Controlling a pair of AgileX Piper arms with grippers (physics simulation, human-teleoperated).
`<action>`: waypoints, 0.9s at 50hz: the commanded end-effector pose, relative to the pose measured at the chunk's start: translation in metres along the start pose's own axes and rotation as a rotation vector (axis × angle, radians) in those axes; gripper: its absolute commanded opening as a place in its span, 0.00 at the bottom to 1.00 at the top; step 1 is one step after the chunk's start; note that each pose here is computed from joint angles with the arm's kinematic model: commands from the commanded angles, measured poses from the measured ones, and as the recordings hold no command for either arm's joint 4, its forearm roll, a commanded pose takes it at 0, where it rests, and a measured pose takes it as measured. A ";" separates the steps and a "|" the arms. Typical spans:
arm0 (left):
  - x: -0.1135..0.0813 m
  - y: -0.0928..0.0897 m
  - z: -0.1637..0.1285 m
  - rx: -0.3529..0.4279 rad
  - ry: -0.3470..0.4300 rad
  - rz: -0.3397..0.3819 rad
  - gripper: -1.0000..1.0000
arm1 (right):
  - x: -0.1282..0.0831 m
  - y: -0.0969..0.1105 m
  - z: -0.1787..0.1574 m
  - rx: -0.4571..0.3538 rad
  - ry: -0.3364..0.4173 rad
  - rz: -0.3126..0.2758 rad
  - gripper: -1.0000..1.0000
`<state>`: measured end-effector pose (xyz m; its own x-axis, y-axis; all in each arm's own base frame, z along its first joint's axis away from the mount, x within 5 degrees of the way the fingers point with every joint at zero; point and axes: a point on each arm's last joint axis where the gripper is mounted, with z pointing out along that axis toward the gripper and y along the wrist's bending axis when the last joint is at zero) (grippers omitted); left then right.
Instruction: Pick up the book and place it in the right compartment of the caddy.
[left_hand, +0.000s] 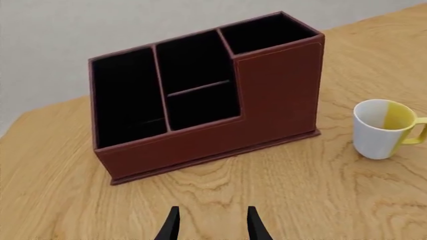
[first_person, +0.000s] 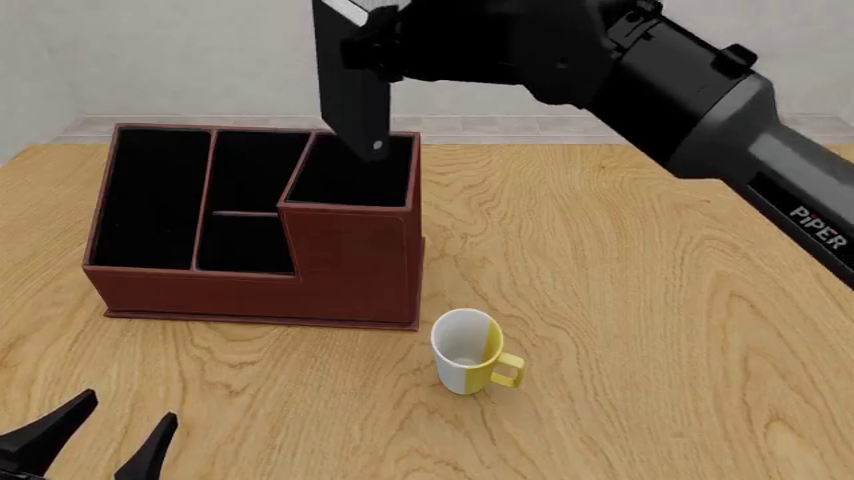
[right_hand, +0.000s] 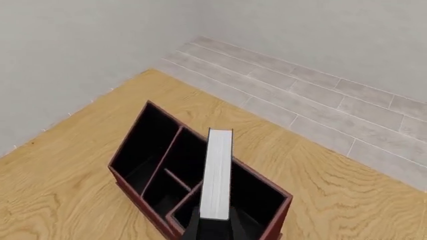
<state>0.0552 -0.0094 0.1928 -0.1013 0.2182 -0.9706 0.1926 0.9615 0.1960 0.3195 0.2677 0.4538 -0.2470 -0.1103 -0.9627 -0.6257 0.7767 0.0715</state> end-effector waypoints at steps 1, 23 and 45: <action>-0.001 0.001 0.002 -0.009 0.010 -0.004 1.00 | -0.001 -0.012 0.016 0.027 -0.012 0.021 0.00; -0.012 0.004 0.009 -0.036 -0.081 -0.029 1.00 | 0.015 -0.017 0.031 0.036 0.012 0.029 0.00; -0.012 0.004 0.005 -0.036 -0.102 -0.022 1.00 | 0.033 -0.017 0.040 0.033 0.022 0.049 0.00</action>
<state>0.0624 -0.0096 0.2040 -0.0138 0.1815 -0.9833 0.1573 0.9715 0.1771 0.3530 0.2756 0.4088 -0.2950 -0.1178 -0.9482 -0.5914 0.8019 0.0843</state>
